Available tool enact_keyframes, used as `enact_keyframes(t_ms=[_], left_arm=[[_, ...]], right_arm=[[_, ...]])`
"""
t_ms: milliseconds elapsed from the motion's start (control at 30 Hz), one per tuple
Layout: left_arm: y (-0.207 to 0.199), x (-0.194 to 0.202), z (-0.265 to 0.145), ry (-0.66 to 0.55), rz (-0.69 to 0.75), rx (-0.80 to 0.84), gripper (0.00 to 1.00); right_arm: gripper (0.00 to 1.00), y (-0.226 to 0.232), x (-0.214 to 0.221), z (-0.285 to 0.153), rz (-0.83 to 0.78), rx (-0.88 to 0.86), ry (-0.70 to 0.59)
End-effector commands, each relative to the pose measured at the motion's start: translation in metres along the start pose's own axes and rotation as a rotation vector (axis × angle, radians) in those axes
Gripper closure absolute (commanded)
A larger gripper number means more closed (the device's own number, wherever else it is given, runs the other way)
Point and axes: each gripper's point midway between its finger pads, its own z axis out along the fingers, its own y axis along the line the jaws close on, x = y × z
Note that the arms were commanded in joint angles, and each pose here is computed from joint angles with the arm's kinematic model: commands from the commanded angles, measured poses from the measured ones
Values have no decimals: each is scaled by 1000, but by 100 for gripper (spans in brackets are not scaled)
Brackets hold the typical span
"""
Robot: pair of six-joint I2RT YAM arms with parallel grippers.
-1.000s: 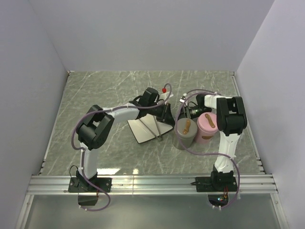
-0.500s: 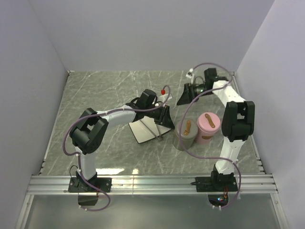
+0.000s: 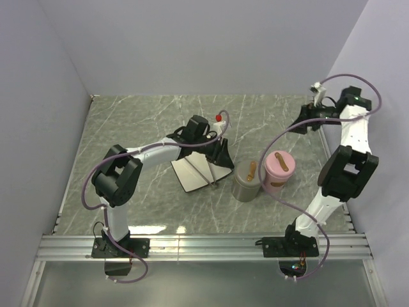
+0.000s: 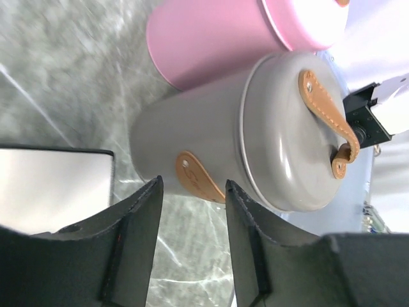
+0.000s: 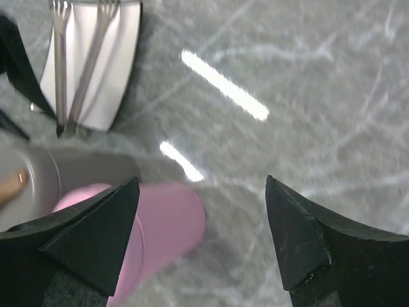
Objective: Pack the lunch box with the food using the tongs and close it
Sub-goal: Move the packing box to the center of the board.
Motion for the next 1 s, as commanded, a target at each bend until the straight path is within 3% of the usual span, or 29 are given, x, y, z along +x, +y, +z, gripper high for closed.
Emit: enact_keyframes(t_ms=[0,200,567,967], left_arm=[[-18,-41,-21,-90,130,22,50],[-11,-57,-23,-107,158,6,45],[-4,-83,-15,-139,98,5,44],[5,-81,3,-149,-49,55,45]], right_arm=[[13,23,9,-33,-85,-50,-3],[9,20,55,-71,-222,-12,-18],[6,26,154,-80,-527,3,263],[6,22,191,-29,-848,-59,254]])
